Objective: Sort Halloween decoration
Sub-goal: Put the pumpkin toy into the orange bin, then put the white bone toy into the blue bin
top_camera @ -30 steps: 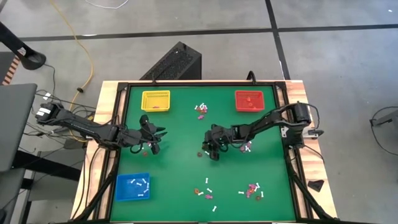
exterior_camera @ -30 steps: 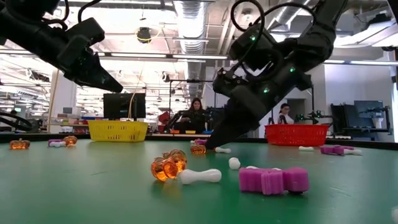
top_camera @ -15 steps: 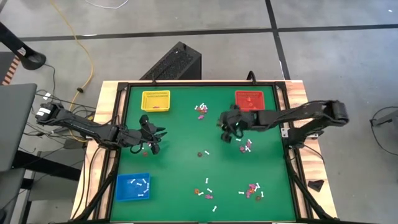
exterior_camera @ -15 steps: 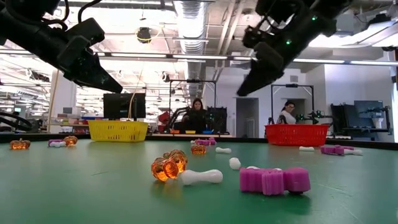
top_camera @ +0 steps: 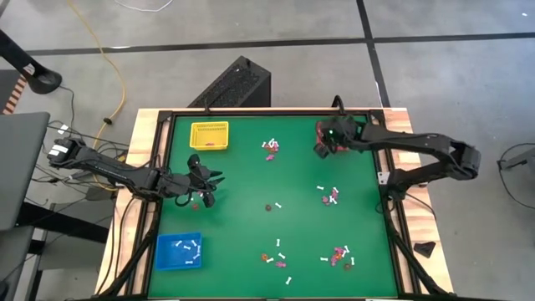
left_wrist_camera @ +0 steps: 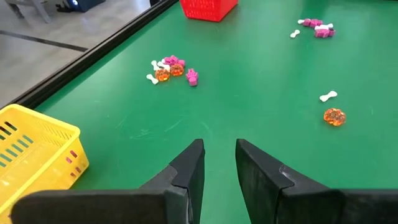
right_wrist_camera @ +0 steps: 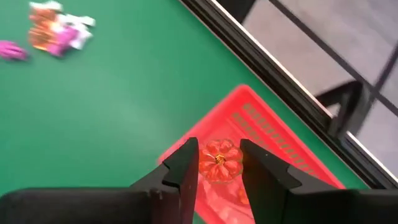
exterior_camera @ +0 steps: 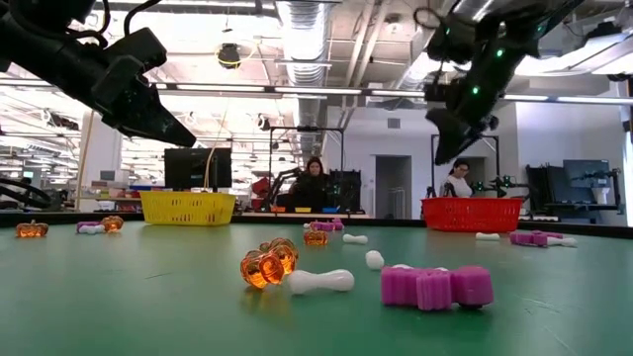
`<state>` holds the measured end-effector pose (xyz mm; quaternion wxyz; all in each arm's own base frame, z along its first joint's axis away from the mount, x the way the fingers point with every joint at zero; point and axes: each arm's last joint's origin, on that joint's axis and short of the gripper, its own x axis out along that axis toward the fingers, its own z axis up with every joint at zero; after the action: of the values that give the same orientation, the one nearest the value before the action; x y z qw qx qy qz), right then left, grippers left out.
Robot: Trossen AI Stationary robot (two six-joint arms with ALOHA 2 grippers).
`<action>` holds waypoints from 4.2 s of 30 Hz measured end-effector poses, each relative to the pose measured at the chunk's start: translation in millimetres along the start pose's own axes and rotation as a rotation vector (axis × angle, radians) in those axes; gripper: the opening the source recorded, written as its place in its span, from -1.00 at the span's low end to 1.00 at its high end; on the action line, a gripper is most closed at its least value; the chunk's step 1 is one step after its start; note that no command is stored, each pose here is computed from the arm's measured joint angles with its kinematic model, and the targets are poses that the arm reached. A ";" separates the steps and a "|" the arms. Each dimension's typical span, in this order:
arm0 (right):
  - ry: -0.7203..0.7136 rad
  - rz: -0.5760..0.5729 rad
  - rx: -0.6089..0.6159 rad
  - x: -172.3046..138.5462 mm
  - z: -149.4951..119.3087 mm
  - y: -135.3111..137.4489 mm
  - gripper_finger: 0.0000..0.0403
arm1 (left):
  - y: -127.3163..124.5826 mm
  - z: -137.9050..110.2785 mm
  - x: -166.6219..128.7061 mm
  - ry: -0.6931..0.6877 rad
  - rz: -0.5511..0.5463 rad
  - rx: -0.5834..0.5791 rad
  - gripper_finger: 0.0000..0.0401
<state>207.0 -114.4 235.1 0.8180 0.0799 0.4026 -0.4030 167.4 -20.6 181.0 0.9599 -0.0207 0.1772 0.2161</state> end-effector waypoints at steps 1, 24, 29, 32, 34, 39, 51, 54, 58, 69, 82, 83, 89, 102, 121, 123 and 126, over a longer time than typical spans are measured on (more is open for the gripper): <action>0.013 -0.014 0.011 3.9 0.0 -3.4 -0.26 | 0.0 0.0 0.0 0.000 0.000 0.000 -0.59; -0.023 0.281 0.063 -2.2 5.4 14.6 0.21 | -0.2 -1.0 0.0 0.011 -0.010 -0.001 -0.59; -0.111 0.497 -0.109 -28.2 -2.5 70.0 0.21 | -0.1 -5.7 -0.2 0.062 -0.036 -0.073 -0.59; -0.198 0.617 -0.200 -49.7 -19.1 103.2 0.21 | -0.7 -9.0 -0.6 0.113 -0.072 -0.141 -0.59; -0.271 0.683 -0.246 -65.2 -32.1 123.3 0.21 | -1.6 -6.9 -2.1 0.179 -0.096 -0.181 -0.59; -0.494 0.775 -0.340 -91.3 -68.5 156.1 0.21 | 0.1 11.6 -13.6 0.392 -0.058 -0.252 -0.63; -0.603 0.747 -0.510 -93.4 -79.7 159.8 0.21 | -2.9 -7.6 -17.0 0.890 -0.010 -0.335 -0.66; -0.575 0.740 -0.527 -91.0 -81.7 159.0 0.21 | -5.3 -13.1 -12.4 0.932 -0.008 -0.270 -0.58; -0.547 0.744 -0.533 -89.7 -84.0 158.7 0.21 | -7.5 -21.3 -7.6 1.001 0.010 -0.197 -0.43; -0.541 0.757 -0.539 -89.6 -84.4 158.8 0.21 | -7.0 -35.7 -1.6 1.086 0.103 -0.086 -0.27; -0.544 0.756 -0.535 -89.4 -83.6 158.6 0.21 | -11.2 -43.7 3.1 1.139 -0.015 0.002 -0.88; -0.544 0.756 -0.535 -89.4 -83.6 158.6 0.21 | -11.4 -43.4 3.1 1.138 -0.016 0.002 -0.93; -0.548 0.758 -0.531 -89.7 -83.2 158.7 0.21 | -18.1 -24.2 7.3 1.082 -0.063 0.042 -0.95; -0.577 0.770 -0.506 -91.9 -80.4 159.5 0.21 | -74.8 55.2 -9.3 0.986 -0.455 -0.151 -0.99; -0.575 0.766 -0.479 -90.2 -78.0 158.4 0.21 | -143.8 5.3 -110.4 1.021 -0.296 -0.307 -1.00; -0.574 0.767 -0.477 -90.2 -78.0 158.3 0.21 | -147.7 -4.1 -107.7 1.059 -0.271 -0.256 -1.00; -0.575 0.767 -0.477 -90.3 -77.9 158.4 0.21 | -155.0 -15.4 -101.4 1.068 -0.255 -0.190 -0.99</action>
<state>243.6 79.7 218.0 0.9793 -0.0802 0.1847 0.0220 142.2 -204.1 196.3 0.7493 -0.2351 0.6148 0.0728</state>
